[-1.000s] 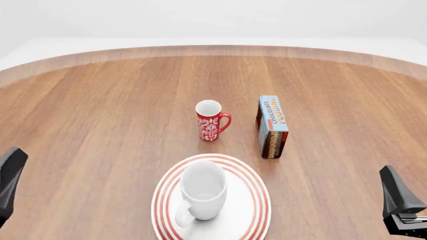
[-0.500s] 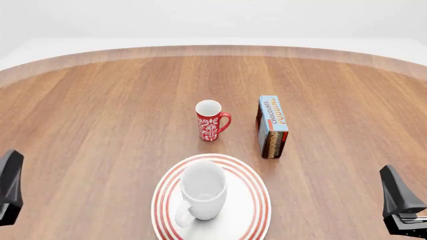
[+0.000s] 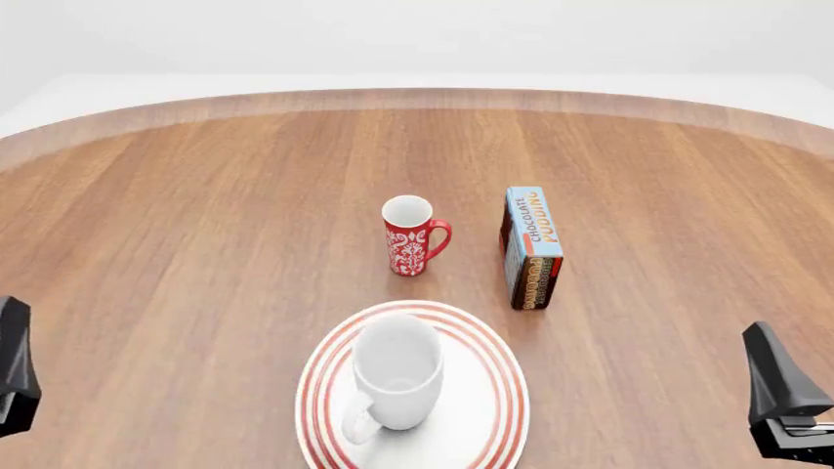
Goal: Pick up the white mug and put it on the plate, and put the chocolate pudding to the right of the plate.
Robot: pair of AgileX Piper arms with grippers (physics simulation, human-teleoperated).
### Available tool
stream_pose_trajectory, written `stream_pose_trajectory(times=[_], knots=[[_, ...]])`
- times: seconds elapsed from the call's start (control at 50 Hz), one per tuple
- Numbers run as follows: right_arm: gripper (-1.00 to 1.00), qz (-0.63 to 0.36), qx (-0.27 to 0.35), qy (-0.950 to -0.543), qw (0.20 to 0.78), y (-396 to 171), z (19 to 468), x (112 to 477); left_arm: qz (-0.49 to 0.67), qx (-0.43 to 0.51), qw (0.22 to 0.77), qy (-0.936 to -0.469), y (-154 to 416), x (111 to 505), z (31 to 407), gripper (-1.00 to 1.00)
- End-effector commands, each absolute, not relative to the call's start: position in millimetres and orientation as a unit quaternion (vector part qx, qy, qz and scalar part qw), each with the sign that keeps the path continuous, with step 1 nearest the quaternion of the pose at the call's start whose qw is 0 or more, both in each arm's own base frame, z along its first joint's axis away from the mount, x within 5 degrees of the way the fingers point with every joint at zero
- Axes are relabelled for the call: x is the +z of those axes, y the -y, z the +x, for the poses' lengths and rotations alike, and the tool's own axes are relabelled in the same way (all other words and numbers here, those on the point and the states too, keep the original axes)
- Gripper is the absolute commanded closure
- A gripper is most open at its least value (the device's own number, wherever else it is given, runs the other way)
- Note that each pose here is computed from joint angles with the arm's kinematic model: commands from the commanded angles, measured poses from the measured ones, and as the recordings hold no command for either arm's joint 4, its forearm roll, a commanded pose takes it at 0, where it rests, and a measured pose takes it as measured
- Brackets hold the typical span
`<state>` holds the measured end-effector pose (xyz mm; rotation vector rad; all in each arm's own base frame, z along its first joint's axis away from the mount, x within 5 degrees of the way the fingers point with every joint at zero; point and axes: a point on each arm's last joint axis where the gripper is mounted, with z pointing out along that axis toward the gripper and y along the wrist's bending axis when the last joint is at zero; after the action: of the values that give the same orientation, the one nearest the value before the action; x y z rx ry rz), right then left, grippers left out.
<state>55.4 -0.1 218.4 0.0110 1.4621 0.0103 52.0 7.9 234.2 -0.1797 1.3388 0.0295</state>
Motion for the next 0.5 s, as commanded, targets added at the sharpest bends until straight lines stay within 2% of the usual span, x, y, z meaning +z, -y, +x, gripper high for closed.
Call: stream_pose_trajectory(times=[0.02, 0.5], knots=[[-1.0, 0.005, 0.002, -0.668, 0.744, 0.3, 55.3, 219.0, -0.098, 0.011, 0.783, -0.614, -9.1, 232.6, 52.1, -1.0], [-1.0, 0.001, -0.025, -0.665, 0.746, 1.9, 53.7, 227.6, -0.1, 0.004, 0.781, -0.616, -8.9, 229.6, 52.7, -1.0]])
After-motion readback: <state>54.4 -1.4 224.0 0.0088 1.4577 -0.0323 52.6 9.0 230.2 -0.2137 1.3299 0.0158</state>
